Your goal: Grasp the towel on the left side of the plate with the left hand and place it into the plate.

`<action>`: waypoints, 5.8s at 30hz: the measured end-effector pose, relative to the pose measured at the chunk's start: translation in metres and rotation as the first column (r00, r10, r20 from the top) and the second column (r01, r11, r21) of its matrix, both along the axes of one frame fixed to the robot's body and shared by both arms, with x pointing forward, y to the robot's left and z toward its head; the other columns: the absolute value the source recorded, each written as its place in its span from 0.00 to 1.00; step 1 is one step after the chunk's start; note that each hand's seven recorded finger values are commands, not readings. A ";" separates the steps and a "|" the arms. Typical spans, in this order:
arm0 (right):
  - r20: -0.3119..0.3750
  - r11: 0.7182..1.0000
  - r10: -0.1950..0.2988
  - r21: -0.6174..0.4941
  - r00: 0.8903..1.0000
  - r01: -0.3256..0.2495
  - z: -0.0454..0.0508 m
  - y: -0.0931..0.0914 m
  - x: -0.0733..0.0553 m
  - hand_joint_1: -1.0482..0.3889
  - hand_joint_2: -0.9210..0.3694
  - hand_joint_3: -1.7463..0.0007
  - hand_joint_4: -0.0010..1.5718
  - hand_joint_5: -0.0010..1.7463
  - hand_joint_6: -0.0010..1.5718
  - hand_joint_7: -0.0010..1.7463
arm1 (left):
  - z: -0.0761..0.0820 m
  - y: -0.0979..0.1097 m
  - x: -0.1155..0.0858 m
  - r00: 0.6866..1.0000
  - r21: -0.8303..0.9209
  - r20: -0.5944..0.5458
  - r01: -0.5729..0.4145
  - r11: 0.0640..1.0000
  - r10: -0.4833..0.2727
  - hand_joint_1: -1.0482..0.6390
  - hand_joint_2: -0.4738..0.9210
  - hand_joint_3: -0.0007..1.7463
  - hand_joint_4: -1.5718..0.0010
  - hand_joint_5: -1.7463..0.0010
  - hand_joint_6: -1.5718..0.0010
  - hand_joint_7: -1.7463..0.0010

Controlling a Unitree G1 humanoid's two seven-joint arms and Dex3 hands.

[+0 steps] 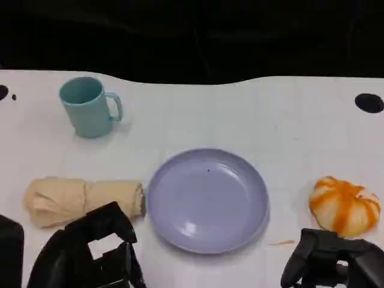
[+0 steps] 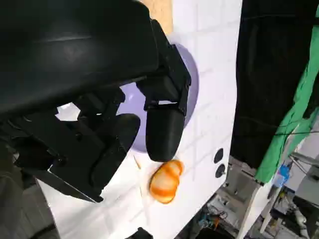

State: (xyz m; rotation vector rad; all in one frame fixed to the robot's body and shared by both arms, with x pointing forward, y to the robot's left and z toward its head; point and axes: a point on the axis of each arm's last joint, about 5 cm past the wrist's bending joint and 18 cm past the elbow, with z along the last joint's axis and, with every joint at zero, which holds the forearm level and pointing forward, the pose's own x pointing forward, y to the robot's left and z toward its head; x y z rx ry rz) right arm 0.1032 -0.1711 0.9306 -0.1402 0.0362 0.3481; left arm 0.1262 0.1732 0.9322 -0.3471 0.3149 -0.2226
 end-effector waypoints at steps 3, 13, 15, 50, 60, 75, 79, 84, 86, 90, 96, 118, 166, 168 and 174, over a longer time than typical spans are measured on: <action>0.000 1.000 0.000 0.000 1.000 0.000 0.0000 0.000 0.000 0.68 0.41 0.29 0.54 0.94 0.51 0.73 | 0.000 0.000 0.000 1.000 0.003 0.000 0.001 1.000 -0.001 0.61 0.63 0.90 0.40 0.00 0.51 0.00; 0.005 1.000 -0.008 -0.007 1.000 0.008 0.0016 -0.002 0.001 0.66 0.41 0.28 0.54 0.94 0.52 0.74 | 0.000 -0.002 0.001 1.000 0.017 0.002 0.001 1.000 -0.001 0.60 0.63 0.87 0.43 0.00 0.54 0.01; 0.009 1.000 -0.006 -0.007 1.000 0.006 0.0020 -0.002 0.002 0.67 0.40 0.28 0.55 0.94 0.51 0.74 | 0.000 -0.003 0.001 1.000 0.016 0.002 0.006 1.000 -0.006 0.61 0.68 0.84 0.45 0.00 0.56 0.00; 0.015 1.000 0.013 -0.010 1.000 -0.013 0.0112 0.003 0.007 0.75 0.30 0.30 0.47 1.00 0.38 0.87 | 0.025 0.021 0.028 0.894 0.727 0.397 -0.167 0.666 -0.210 0.36 1.00 0.04 0.87 0.61 0.79 0.92; 0.019 1.000 0.012 -0.004 1.000 -0.012 0.0131 0.004 0.007 0.75 0.28 0.32 0.48 1.00 0.39 0.87 | 0.039 0.021 0.057 0.865 0.981 0.190 -0.181 0.063 -0.465 0.29 0.98 0.00 0.85 0.75 0.79 0.99; 0.006 1.000 0.009 0.000 1.000 -0.009 0.0130 0.004 0.006 0.74 0.29 0.33 0.48 1.00 0.39 0.86 | 0.008 0.013 0.109 0.894 0.978 -0.112 0.021 -0.209 -0.435 0.30 0.96 0.00 0.75 0.93 0.79 1.00; 0.007 1.000 0.011 -0.002 1.000 -0.011 0.0132 0.005 0.006 0.74 0.29 0.33 0.48 1.00 0.39 0.86 | -0.002 0.011 0.115 0.891 0.976 -0.136 0.045 -0.213 -0.433 0.29 0.96 0.00 0.74 0.94 0.78 1.00; 0.012 1.000 0.016 -0.001 1.000 -0.016 0.0143 0.006 0.005 0.73 0.29 0.33 0.47 1.00 0.39 0.85 | -0.025 0.009 0.132 0.893 0.961 -0.204 0.105 -0.255 -0.400 0.31 0.97 0.00 0.70 0.95 0.77 0.99; 0.011 1.000 0.016 0.000 1.000 -0.016 0.0145 0.006 0.004 0.73 0.29 0.33 0.47 1.00 0.39 0.85 | -0.033 0.007 0.135 0.890 0.957 -0.220 0.118 -0.263 -0.400 0.37 0.99 0.01 0.67 0.95 0.76 0.99; 0.013 1.000 0.016 -0.001 1.000 -0.016 0.0147 0.006 0.004 0.72 0.29 0.34 0.48 1.00 0.39 0.85 | -0.043 0.007 0.141 0.884 0.955 -0.212 0.098 -0.279 -0.417 0.44 1.00 0.04 0.55 0.90 0.67 0.96; 0.012 1.000 0.016 0.002 1.000 -0.016 0.0147 0.006 0.004 0.72 0.28 0.34 0.48 1.00 0.39 0.84 | -0.057 0.014 0.141 0.895 0.978 -0.089 -0.006 -0.210 -0.437 0.49 1.00 0.10 0.48 0.27 0.29 0.93; 0.016 1.000 0.017 0.001 1.000 -0.017 0.0152 0.006 0.005 0.72 0.28 0.34 0.48 1.00 0.40 0.83 | -0.043 0.025 0.129 0.870 0.950 0.264 -0.308 -0.042 -0.416 0.49 0.96 0.14 0.46 0.00 0.64 0.00; 0.012 1.000 0.022 0.000 1.000 -0.022 0.0160 0.010 0.005 0.68 0.28 0.36 0.48 1.00 0.42 0.81 | 0.001 -0.093 0.135 0.690 0.976 0.211 -0.103 0.195 -0.693 0.23 1.00 0.08 0.83 0.76 0.81 1.00; 0.012 1.000 0.023 -0.001 1.000 -0.023 0.0160 0.010 0.005 0.68 0.28 0.36 0.48 1.00 0.42 0.81 | 0.003 -0.094 0.134 0.687 0.979 0.193 -0.093 0.179 -0.700 0.17 1.00 0.09 0.89 0.78 0.88 1.00; 0.012 1.000 0.023 0.000 1.000 -0.023 0.0159 0.010 0.005 0.67 0.28 0.36 0.49 1.00 0.43 0.80 | 0.009 -0.094 0.132 0.682 0.986 0.166 -0.109 0.125 -0.712 0.10 1.00 0.10 0.93 0.79 0.91 1.00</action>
